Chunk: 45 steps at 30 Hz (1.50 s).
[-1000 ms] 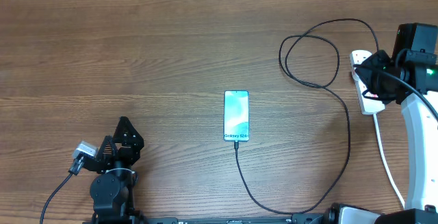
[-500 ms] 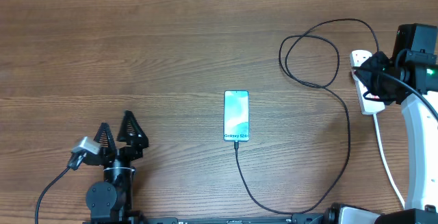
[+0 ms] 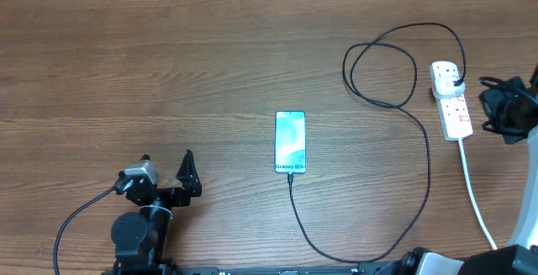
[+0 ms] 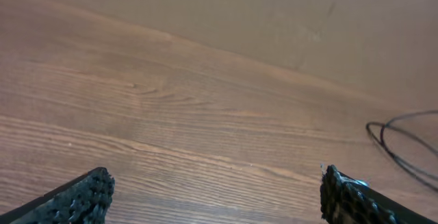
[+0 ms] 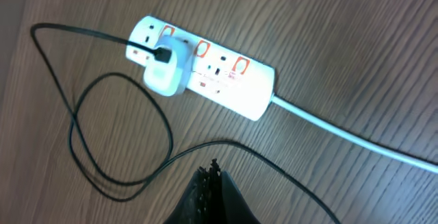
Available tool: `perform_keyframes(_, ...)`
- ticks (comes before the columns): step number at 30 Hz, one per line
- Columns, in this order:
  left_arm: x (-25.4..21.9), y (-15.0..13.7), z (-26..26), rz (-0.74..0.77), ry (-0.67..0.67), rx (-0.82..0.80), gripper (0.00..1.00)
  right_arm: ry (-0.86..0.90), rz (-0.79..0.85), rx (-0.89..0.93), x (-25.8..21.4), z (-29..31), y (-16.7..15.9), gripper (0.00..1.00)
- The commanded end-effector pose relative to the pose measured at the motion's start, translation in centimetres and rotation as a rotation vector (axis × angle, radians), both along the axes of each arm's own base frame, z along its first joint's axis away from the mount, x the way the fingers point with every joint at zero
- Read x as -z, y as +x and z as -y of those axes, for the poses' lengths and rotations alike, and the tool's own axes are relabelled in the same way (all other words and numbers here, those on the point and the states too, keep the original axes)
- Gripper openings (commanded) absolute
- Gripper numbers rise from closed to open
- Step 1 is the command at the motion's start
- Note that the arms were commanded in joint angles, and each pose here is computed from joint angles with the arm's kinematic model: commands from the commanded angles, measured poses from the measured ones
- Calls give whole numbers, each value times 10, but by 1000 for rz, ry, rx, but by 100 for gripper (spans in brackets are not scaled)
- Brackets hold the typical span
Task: Plug charger to phone and switch on socket
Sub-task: 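Press the power strip switch beside the white charger with the right gripper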
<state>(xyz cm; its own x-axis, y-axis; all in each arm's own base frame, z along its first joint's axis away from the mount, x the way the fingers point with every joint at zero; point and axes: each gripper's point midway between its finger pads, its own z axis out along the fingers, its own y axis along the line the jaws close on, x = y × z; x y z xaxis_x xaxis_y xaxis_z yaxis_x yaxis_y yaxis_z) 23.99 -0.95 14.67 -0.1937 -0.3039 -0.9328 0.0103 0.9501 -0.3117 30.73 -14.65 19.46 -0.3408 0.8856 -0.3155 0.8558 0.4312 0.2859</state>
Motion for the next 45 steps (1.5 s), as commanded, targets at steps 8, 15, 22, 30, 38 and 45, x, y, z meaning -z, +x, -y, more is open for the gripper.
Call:
perform_keyframes(8, 2, -1, 1, -2, 117, 32, 100, 64, -118, -6, 50, 7, 15, 4)
perform_keyframes(15, 2, -1, 1, -2, 117, 32, 100, 112, -156, -20, 74, 16, 45, 4)
perform_keyframes(22, 2, -1, 1, -2, 117, 32, 99, 147, -192, -18, 96, 26, 71, 4)
perform_keyframes(30, 2, -1, 1, -2, 117, 32, 100, 169, -203, -11, 136, 32, 89, 4)
perform_keyframes(38, 2, -1, 1, -2, 117, 32, 100, 173, -152, -5, 144, 36, 104, 4)
perform_keyframes(45, 2, -1, 1, -2, 117, 32, 100, 162, -130, -7, 146, 39, 111, 4)
